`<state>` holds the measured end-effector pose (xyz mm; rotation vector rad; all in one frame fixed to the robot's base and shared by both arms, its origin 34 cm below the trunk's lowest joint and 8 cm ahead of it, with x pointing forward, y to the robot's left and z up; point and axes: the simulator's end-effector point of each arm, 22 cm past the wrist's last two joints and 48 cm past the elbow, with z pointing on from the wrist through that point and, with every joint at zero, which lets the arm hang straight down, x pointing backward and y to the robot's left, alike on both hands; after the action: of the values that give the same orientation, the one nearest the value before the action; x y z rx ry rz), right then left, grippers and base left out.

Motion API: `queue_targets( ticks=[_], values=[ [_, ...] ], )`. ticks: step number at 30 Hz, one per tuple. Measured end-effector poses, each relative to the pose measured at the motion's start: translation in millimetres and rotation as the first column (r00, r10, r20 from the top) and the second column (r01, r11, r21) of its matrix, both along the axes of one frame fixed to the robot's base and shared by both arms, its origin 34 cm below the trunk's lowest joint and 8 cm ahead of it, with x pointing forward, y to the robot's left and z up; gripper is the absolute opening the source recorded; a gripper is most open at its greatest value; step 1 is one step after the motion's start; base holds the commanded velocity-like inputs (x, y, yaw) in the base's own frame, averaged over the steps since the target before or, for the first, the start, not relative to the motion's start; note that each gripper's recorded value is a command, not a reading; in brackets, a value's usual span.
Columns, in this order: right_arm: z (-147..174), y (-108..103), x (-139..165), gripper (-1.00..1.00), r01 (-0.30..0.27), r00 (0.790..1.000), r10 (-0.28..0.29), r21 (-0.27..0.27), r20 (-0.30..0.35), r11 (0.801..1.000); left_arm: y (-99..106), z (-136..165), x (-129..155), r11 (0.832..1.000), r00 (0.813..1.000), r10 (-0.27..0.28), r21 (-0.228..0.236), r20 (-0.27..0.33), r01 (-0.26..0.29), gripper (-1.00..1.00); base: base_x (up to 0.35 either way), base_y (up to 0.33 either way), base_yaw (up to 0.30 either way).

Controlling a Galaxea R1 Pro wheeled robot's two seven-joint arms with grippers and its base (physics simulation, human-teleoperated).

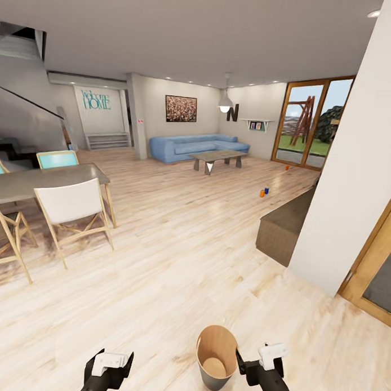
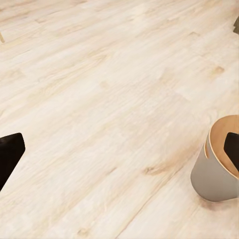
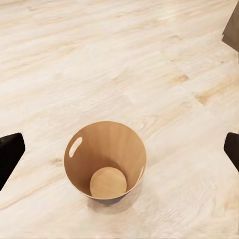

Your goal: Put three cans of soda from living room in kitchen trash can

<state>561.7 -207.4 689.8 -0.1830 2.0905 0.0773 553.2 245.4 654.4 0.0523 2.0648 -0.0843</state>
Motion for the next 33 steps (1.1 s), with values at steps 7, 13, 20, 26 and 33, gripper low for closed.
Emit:
queue_targets(
  ticks=[7, 13, 20, 26, 33],
  values=[
    [-3.1, -6.5, 47.8, 1.00, 0.012, 0.944, -0.033, -0.066, -0.329, 0.998, -0.7, 0.1, 0.0, 1.000, 1.000, -0.002, -0.001, 0.000, 0.002, 1.00, 0.000, 0.000, 0.000],
    [18.0, -32.6, 99.2, 1.00, 0.070, 0.867, -0.103, -0.085, -0.487, 0.994, -0.9, 0.0, -0.1, 1.000, 1.000, -0.003, 0.000, 0.000, 0.003, 1.00, 0.000, 0.000, 0.000],
    [16.1, -57.6, 130.9, 1.00, 0.138, 0.747, -0.154, -0.075, -0.647, 0.988, -1.1, -3.7, -0.5, 1.000, 1.000, -0.004, 0.000, -0.001, 0.004, 1.00, 0.000, 0.000, 0.000],
    [-0.7, -70.3, 126.0, 1.00, 0.176, 0.671, -0.172, -0.070, -0.721, 0.982, -1.2, -15.9, -2.1, 1.000, 1.000, -0.003, -0.001, -0.006, 0.003, 1.00, 0.000, 0.000, 0.000],
    [-13.9, -70.3, 126.6, 1.00, 0.192, 0.667, -0.171, -0.055, -0.725, 0.980, -0.5, -41.8, -12.3, 1.000, 0.999, 0.000, -0.003, -0.040, 0.000, 1.00, 0.000, 0.000, 0.000]
  ],
)
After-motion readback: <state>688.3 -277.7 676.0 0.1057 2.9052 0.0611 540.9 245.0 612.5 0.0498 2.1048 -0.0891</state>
